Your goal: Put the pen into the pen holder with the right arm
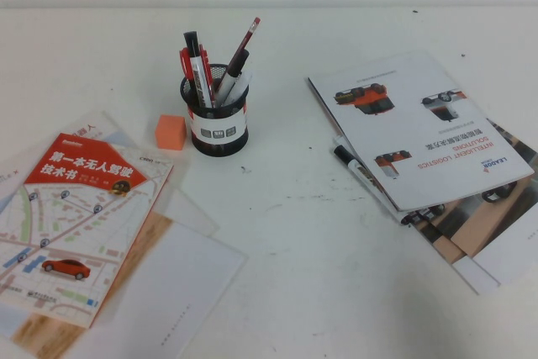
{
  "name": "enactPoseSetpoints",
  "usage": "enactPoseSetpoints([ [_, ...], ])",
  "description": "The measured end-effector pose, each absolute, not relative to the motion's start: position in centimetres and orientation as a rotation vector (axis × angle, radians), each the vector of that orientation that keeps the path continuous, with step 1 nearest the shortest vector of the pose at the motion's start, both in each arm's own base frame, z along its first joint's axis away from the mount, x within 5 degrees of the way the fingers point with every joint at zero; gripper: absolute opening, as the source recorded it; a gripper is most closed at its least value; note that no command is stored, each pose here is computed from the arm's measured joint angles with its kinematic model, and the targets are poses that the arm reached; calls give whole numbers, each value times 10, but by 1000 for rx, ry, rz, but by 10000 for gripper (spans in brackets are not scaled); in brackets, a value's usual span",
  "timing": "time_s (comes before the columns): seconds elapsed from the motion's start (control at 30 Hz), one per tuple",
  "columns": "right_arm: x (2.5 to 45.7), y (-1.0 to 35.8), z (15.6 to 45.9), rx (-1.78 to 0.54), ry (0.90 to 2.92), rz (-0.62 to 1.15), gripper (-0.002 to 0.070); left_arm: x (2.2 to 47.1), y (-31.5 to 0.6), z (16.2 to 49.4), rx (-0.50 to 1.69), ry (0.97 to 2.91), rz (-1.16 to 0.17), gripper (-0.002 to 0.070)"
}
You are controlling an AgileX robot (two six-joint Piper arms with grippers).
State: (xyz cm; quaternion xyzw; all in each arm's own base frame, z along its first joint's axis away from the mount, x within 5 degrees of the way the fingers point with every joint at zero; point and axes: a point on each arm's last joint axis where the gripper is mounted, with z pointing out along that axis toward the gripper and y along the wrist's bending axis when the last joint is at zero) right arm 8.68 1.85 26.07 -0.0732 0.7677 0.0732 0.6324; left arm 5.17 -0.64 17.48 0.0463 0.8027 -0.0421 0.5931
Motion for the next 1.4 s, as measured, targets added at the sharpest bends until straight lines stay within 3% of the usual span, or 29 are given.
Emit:
enactPoseSetpoints([
  [0.27,75,1,235,3,1669,37,-19,52,-6,175,108,1866,-98,-3],
  [0.63,70,3,198,18,1666,77,-19,52,-6,175,108,1866,-98,-3],
  [0.8,61,4,193,-38,1662,53,-19,52,-6,175,108,1866,-98,-3],
  [1.03,54,5,176,-17,1824,88,-19,52,-6,175,108,1866,-98,-3],
  [1.4,54,6,175,29,1837,143,-19,52,-6,175,108,1866,-98,-3],
])
